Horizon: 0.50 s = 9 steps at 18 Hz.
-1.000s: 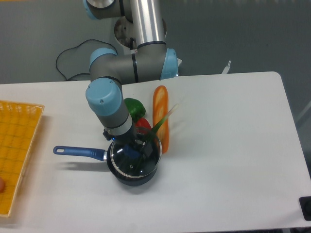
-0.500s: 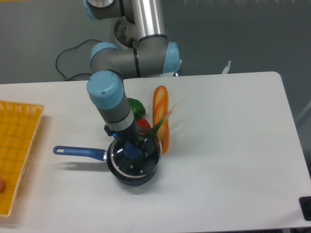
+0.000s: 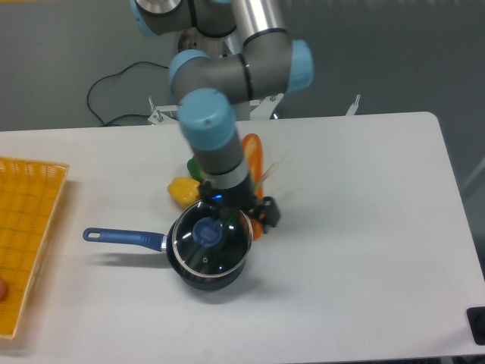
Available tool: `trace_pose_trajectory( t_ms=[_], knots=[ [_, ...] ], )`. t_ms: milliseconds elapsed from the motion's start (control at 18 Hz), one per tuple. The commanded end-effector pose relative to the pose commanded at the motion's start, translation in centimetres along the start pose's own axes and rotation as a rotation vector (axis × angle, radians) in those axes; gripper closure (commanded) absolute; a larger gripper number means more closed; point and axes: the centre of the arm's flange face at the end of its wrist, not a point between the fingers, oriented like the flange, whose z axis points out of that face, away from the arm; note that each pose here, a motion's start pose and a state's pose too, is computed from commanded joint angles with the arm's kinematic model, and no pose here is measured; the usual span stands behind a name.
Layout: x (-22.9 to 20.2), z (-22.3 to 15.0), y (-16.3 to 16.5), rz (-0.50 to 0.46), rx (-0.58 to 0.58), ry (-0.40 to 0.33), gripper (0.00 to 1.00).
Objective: Close the pot lid
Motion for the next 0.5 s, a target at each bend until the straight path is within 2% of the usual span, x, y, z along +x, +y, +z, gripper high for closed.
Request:
trace_pose_trajectory(
  t_ms=[500],
  knots=[
    [-10.0, 1.6, 9.5, 0.069, 0.025, 0.033, 0.0]
  ],
)
